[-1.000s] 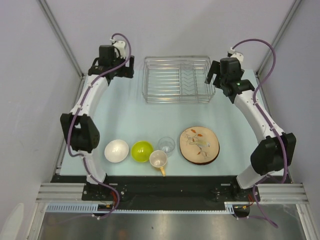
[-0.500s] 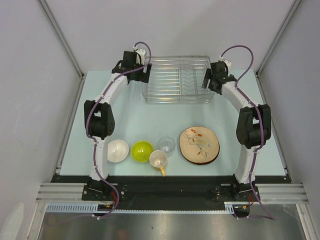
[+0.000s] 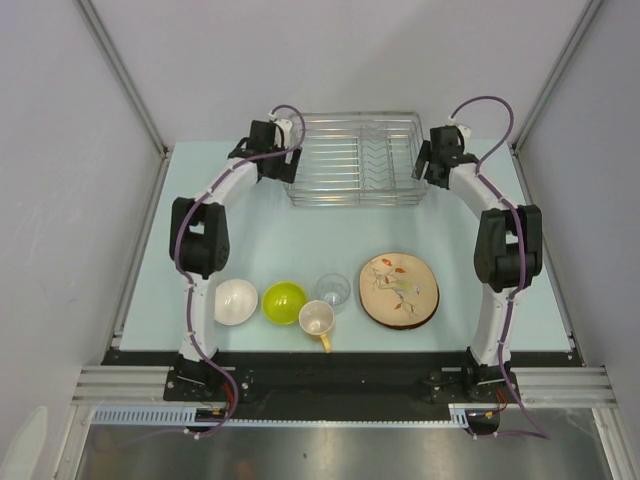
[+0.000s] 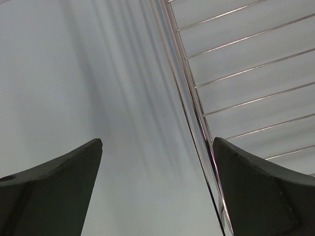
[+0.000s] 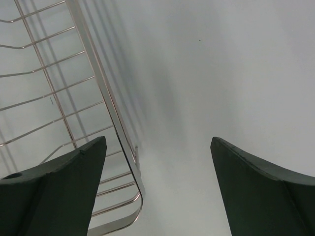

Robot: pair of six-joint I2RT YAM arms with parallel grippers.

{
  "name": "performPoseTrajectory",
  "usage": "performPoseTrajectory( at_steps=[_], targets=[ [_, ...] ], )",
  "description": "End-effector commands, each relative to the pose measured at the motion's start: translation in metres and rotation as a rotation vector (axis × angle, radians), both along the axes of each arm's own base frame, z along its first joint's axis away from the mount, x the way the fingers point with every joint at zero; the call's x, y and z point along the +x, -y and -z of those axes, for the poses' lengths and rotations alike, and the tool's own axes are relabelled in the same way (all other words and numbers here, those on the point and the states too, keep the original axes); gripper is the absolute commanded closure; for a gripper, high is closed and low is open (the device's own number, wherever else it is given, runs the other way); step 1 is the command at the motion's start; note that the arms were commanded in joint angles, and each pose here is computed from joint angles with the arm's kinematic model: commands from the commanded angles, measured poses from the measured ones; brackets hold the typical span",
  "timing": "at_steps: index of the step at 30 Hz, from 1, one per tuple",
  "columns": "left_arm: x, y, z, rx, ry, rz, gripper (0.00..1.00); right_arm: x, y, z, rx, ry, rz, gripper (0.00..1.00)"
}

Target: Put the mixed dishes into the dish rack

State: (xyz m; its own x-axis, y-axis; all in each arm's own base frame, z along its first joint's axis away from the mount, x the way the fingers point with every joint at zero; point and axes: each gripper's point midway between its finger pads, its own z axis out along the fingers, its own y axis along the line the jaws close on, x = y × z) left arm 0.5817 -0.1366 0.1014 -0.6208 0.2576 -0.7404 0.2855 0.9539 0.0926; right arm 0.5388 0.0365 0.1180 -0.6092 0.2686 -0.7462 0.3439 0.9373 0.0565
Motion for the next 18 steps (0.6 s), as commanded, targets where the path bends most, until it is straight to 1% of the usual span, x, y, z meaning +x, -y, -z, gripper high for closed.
performPoseTrajectory(
  at_steps=[1, 3, 5, 6, 8, 9, 10, 11, 13, 14, 16, 17, 18],
  targets=[
    [0.001, -0.002, 0.002, 0.054, 0.029, 0.021, 0.0, -0.001, -0.004, 0.0, 0.016, 0.015, -0.011, 0.09],
    [-0.008, -0.005, 0.013, 0.074, -0.001, 0.026, 0.0, -0.005, -0.006, 0.005, 0.023, -0.001, -0.017, 0.09],
    [-0.014, -0.007, 0.013, 0.092, -0.001, 0.04, 0.0, -0.011, -0.006, 0.012, 0.028, -0.022, -0.015, 0.11],
    [-0.024, -0.01, 0.023, 0.105, -0.028, 0.043, 0.0, -0.013, -0.006, 0.014, 0.029, -0.031, -0.013, 0.11],
    [-0.03, -0.014, 0.017, 0.118, -0.009, 0.05, 0.0, -0.022, -0.005, 0.019, 0.035, -0.051, -0.003, 0.12],
    [-0.041, -0.017, 0.028, 0.128, -0.036, 0.054, 0.0, -0.026, -0.005, 0.023, 0.039, -0.063, 0.0, 0.13],
    [-0.045, -0.018, 0.029, 0.133, -0.04, 0.059, 0.0, -0.029, -0.005, 0.024, 0.044, -0.067, 0.003, 0.13],
    [-0.048, -0.019, 0.021, 0.129, -0.022, 0.06, 0.0, -0.038, -0.009, 0.027, 0.053, -0.08, 0.001, 0.14],
    [-0.061, -0.023, 0.029, 0.138, -0.045, 0.062, 0.0, -0.046, -0.012, 0.029, 0.054, -0.092, -0.003, 0.15],
    [-0.065, -0.024, 0.024, 0.138, -0.041, 0.063, 0.0, -0.054, -0.014, 0.031, 0.047, -0.107, -0.005, 0.16],
    [-0.078, -0.027, 0.029, 0.142, -0.062, 0.068, 0.0, -0.061, -0.023, 0.031, 0.025, -0.121, -0.021, 0.16],
    [-0.081, -0.028, 0.019, 0.137, -0.04, 0.067, 0.0, -0.067, -0.025, 0.033, 0.016, -0.136, -0.029, 0.16],
    [-0.092, -0.031, 0.03, 0.146, -0.062, 0.072, 0.0, -0.07, -0.033, 0.03, 0.012, -0.136, -0.047, 0.16]
  ],
)
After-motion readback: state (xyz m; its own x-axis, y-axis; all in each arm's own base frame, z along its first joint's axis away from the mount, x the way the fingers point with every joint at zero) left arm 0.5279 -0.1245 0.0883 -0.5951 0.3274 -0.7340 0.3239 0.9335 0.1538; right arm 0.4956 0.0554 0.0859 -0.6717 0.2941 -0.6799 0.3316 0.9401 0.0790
